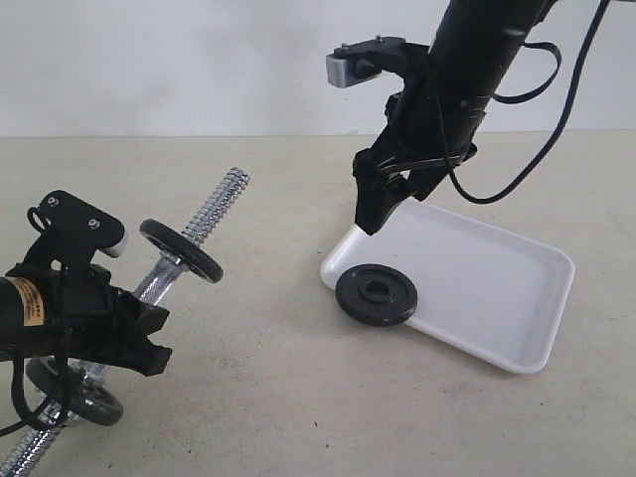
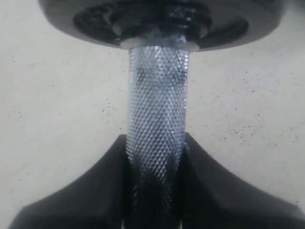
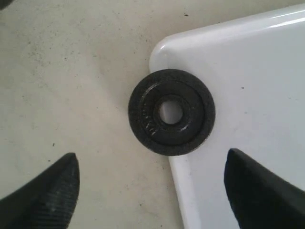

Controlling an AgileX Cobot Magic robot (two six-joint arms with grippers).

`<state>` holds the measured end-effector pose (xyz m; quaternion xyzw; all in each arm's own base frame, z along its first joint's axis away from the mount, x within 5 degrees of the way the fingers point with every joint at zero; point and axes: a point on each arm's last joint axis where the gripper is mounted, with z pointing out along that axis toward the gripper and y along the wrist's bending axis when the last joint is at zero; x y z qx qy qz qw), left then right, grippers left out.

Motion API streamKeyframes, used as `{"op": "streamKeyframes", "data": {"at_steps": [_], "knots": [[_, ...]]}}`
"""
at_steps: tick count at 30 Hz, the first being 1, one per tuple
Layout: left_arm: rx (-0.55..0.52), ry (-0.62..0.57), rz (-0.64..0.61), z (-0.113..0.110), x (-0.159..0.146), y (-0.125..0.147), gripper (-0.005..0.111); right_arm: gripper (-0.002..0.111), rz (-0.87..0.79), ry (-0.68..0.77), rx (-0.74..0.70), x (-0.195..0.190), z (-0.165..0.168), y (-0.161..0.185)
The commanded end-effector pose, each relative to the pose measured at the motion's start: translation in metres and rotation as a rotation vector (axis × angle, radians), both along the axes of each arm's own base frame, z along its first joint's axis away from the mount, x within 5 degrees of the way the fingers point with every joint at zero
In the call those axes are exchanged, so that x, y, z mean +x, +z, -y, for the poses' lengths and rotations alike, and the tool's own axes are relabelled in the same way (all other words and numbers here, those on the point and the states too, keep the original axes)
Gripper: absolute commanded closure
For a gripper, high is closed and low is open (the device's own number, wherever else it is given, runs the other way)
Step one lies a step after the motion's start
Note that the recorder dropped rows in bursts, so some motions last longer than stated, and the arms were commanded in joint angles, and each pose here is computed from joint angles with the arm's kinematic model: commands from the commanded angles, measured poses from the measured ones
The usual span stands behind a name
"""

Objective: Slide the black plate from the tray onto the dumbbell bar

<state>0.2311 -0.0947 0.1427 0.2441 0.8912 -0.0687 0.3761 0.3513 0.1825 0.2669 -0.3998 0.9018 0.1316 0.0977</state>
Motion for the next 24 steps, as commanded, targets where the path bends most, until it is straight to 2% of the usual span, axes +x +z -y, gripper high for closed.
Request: {"op": "streamKeyframes", "data": {"at_steps": [1, 4, 12, 15, 19, 22, 24], "knots": [[-0.141, -0.03, 0.25, 0.01, 0.014, 0.035, 0.103, 0.035, -0.033, 0.024, 0.087, -0.007, -0.006, 0.009], [-0.147, -0.032, 0.26, 0.011, 0.014, 0.036, 0.103, 0.035, -0.042, 0.045, 0.137, -0.008, -0.01, 0.011], [-0.153, -0.034, 0.269, 0.011, 0.014, 0.037, 0.103, 0.035, -0.036, 0.064, 0.14, -0.008, -0.01, 0.011], [-0.151, -0.033, 0.266, 0.011, 0.014, 0.037, 0.103, 0.035, 0.05, 0.029, 0.167, 0.0, -0.013, 0.013], [-0.147, -0.035, 0.262, 0.011, 0.014, 0.036, 0.103, 0.036, 0.086, 0.017, 0.177, 0.003, -0.013, 0.013], [-0.13, -0.066, 0.266, 0.012, 0.013, 0.036, 0.103, 0.045, 0.081, 0.016, 0.175, 0.003, -0.013, 0.012], [-0.119, -0.081, 0.265, 0.012, 0.013, 0.036, 0.103, 0.056, 0.066, 0.013, 0.173, 0.001, -0.013, 0.006]]}}
